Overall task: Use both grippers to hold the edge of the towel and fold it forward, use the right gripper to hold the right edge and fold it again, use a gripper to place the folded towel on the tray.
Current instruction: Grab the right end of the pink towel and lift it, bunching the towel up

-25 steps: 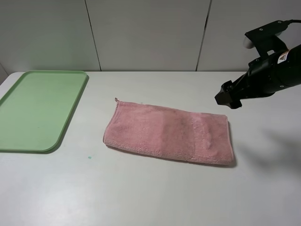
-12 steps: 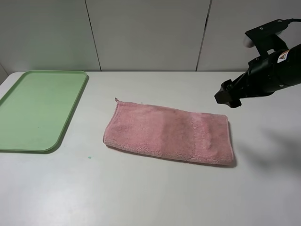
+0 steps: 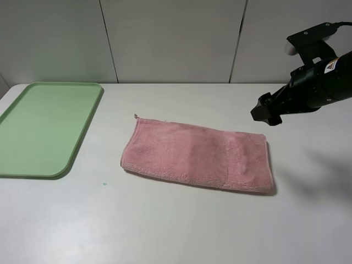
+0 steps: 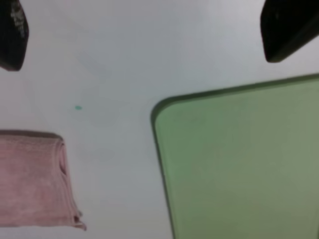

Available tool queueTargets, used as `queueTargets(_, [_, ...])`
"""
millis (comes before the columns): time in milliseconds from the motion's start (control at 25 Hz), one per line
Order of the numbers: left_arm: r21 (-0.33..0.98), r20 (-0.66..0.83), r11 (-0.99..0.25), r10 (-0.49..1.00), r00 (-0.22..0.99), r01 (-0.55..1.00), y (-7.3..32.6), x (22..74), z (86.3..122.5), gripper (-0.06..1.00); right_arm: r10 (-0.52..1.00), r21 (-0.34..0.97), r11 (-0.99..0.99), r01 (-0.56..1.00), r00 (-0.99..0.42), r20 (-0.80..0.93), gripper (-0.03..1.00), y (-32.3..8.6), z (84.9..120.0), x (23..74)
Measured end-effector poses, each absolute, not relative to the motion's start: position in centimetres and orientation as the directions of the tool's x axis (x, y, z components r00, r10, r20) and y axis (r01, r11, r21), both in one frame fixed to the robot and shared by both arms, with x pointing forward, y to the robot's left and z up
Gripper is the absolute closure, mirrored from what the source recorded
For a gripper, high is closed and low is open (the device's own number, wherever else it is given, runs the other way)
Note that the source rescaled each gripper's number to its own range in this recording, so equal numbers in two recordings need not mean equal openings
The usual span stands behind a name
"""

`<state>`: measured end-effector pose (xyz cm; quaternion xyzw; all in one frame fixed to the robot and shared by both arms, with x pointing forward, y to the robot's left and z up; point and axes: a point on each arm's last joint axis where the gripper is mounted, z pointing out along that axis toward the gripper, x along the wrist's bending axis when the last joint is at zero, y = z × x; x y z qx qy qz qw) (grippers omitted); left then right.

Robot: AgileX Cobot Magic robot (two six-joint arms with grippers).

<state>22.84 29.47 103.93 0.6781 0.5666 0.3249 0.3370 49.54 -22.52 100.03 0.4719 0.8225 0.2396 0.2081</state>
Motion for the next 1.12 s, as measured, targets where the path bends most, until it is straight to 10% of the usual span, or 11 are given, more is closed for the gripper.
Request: queueTargets(1120, [0.825, 0.062, -0.139, 0.986, 0.156, 0.547, 29.41, 22.84, 103.93, 0.04, 0.94, 0.596, 0.279, 0.753, -0.341, -0.009, -0.03, -22.54, 99.99, 49.49])
